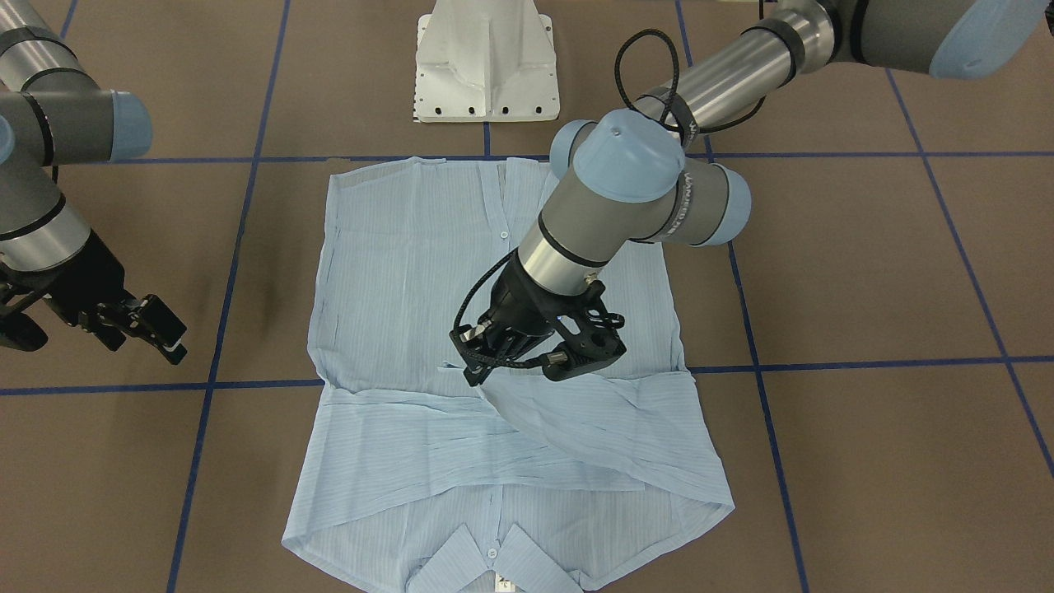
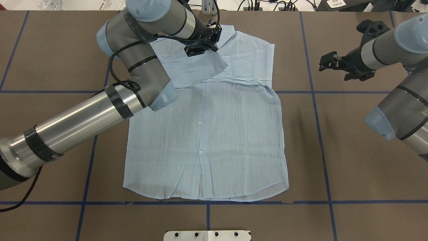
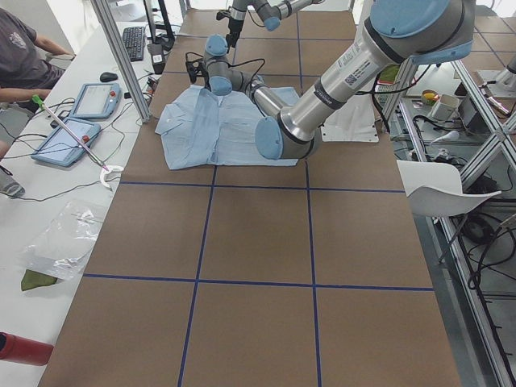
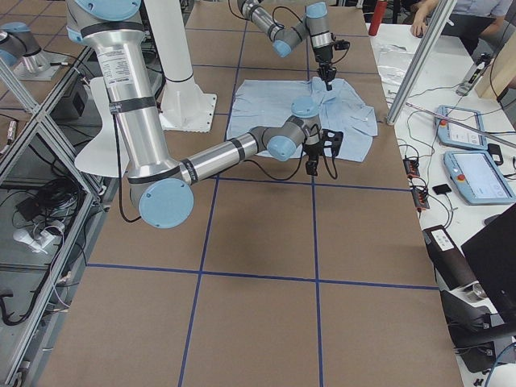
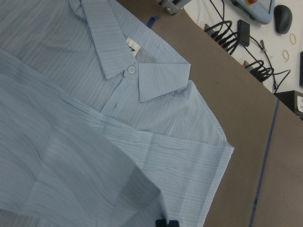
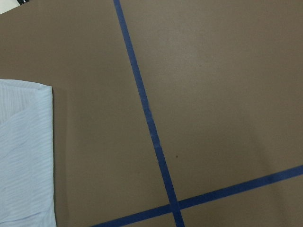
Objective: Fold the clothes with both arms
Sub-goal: 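Fold the sleeve nearest the left gripper across the shirt's upper back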
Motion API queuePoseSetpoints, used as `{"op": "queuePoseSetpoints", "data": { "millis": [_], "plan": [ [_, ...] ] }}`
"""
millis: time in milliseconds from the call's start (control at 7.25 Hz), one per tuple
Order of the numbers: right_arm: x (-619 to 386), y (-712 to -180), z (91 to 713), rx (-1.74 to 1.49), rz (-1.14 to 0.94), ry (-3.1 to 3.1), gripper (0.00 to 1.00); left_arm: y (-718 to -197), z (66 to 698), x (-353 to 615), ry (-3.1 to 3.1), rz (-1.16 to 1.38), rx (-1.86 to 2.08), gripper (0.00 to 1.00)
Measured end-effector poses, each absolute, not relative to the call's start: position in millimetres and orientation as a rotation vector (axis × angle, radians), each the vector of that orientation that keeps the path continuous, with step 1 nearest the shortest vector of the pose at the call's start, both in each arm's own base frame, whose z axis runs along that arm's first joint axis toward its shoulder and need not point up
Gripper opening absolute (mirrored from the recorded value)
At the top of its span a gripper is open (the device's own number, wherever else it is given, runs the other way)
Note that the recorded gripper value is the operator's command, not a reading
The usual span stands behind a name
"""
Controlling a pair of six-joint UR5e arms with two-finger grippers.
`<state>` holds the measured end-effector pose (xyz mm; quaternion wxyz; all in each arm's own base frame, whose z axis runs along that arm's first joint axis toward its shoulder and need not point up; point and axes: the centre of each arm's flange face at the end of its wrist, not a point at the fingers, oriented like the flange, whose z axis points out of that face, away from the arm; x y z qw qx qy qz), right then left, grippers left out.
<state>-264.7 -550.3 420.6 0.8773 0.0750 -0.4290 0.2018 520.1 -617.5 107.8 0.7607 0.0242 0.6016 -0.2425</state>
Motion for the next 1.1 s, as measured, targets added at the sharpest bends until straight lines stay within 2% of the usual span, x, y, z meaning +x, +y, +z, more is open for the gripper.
{"op": "queuePoseSetpoints", "data": {
  "millis": [414,551,689,827,965,1103],
  "plan": [
    [-260.5,-543.9,432.4,0.162,0.418,-0.9,0.99,-606.5,96.8,559.1,1.293,-0.548,0.085,0.0],
    [-260.1,-543.1,434.0,0.164,0.418,-0.9,0.99,-602.5,94.3,568.7,1.29,-0.552,0.095,0.09],
    [-259.5,-542.5,435.8,0.165,0.42,-0.898,0.99,-598.6,89.1,576.9,1.291,-0.559,0.109,0.31],
    [-258.7,-541.5,438.5,0.165,0.421,-0.895,0.99,-595.9,81.8,582.4,1.295,-0.559,0.116,0.71],
    [-259.0,-540.7,440.5,0.164,0.422,-0.893,0.99,-595.3,73.1,586.3,1.299,-0.558,0.119,0.86],
    [-260.1,-540.5,440.6,0.162,0.425,-0.893,0.99,-595.2,66.3,588.6,1.303,-0.556,0.12,0.88]
  ]
}}
